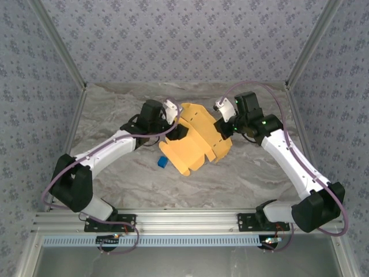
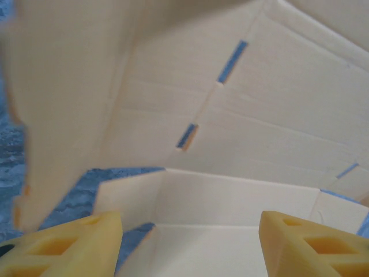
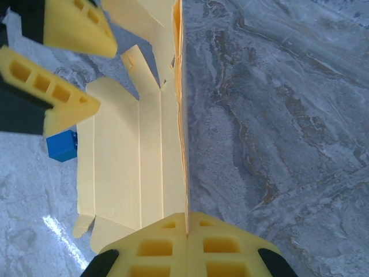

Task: Fold the paper box

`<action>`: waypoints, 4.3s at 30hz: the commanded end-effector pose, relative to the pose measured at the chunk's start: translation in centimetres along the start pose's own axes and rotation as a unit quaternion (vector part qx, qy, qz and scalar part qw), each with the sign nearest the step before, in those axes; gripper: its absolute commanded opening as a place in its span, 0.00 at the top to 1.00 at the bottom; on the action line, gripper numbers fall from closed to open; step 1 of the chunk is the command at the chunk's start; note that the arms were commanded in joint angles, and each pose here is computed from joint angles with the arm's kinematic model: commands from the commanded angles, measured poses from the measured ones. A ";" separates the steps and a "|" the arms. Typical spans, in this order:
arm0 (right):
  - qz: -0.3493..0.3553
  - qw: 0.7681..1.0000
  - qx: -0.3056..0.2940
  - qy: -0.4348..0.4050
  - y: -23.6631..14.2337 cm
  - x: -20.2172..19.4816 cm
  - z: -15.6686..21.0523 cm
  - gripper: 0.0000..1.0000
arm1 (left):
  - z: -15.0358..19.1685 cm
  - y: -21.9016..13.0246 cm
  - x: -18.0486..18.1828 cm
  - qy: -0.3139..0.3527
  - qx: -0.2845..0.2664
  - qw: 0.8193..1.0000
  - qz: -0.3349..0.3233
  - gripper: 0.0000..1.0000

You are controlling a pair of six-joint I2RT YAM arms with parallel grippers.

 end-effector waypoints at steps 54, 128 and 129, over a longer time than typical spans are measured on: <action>-0.022 0.998 -0.026 0.057 0.6 -1.3 -1.6 1.00 | 0.2 2.6 -1.5 -0.044 -0.028 0.993 0.109 0.51; 0.043 0.989 0.025 -0.139 2.8 0.7 -1.7 1.00 | -5.1 -3.3 -2.1 -0.072 -0.061 0.979 0.183 0.44; 0.047 0.988 0.027 -0.146 2.7 0.6 -1.7 1.00 | -5.0 -3.8 -1.7 -0.078 -0.060 0.981 0.167 0.44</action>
Point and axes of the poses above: each hand's point on the last joint's axis, 136 mm out from that joint toward the fingers, its own y axis out along the fingers, its own x axis along the line the jaws close on, z = x × y, the point moved 4 cm from there along -y, back along the fingers, and after that the axes turned 11 degrees about y, right-handed, at the moved point
